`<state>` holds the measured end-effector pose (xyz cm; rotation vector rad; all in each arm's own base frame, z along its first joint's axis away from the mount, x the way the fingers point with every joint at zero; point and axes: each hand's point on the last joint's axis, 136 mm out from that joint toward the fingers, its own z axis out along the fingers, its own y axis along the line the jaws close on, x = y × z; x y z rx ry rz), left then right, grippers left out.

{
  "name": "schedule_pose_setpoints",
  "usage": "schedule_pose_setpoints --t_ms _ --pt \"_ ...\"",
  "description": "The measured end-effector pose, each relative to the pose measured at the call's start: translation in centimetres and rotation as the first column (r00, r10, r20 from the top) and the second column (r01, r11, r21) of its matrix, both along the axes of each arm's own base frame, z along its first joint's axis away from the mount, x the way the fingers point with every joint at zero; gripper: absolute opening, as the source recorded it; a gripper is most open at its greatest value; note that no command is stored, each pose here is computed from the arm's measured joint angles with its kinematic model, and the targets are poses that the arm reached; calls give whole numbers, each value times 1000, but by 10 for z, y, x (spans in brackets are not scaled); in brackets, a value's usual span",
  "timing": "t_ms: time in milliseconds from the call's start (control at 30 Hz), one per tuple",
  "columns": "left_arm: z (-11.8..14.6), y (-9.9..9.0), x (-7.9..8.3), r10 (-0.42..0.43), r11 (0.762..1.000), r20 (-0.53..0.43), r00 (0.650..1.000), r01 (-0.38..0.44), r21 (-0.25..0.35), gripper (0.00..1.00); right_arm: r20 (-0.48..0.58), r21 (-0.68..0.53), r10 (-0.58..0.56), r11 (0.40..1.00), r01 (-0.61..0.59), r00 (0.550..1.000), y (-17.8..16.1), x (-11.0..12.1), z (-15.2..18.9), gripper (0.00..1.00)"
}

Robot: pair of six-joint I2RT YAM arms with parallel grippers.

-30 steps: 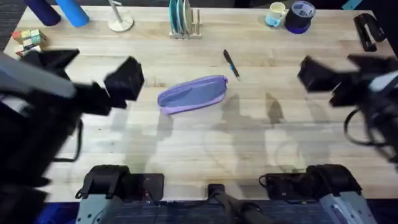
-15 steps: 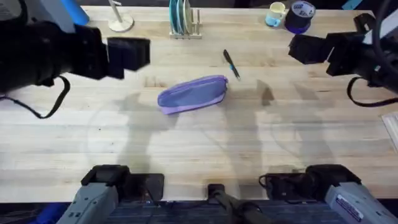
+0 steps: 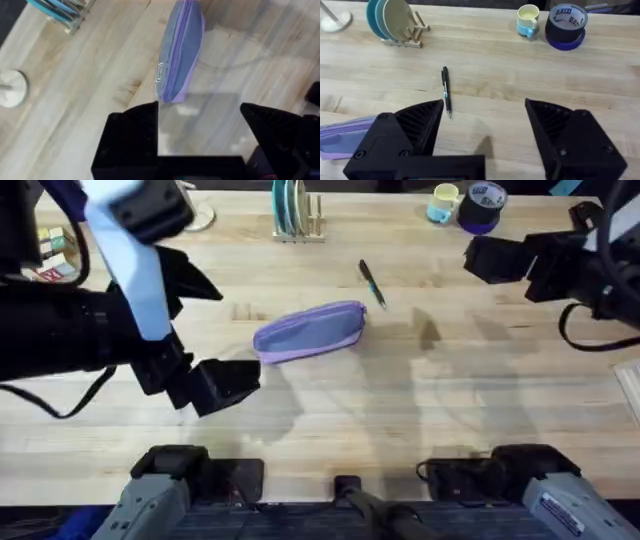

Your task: Unzip the bag, pick up the pens from the table one at a time and place them inside, then zip the bag closed.

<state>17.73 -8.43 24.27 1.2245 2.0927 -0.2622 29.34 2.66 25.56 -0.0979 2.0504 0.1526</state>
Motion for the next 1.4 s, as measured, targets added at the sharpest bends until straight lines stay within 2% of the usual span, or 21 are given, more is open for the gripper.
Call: schedule_pose_setpoints --t_ms 133,400,633,900,1033,1200,1400 --pt "3 0 5 -51 998 54 997 49 32 993 1 -3 2 1000 -2 1000 0 0 0 995" --pt "1 0 5 -83 995 65 994 79 54 993 1 -4 2 1000 -2 1000 0 0 0 996" --pt "-10 2 4 -91 994 -4 996 91 67 994 1 -5 3 1000 -3 1000 0 0 0 996" --pt "-29 -1 14 -172 981 -84 982 178 75 995 1 -5 3 1000 -3 1000 0 0 0 996" --pt "-39 0 23 -203 978 -126 971 209 31 995 1 -5 3 1000 -3 1000 0 0 0 996" --pt "-54 7 32 -233 972 -198 952 223 -71 995 1 -5 3 1000 -3 1000 0 0 0 996" --pt "-72 7 41 -312 946 -240 919 278 -164 995 1 -6 3 1000 -3 1000 0 0 0 996"
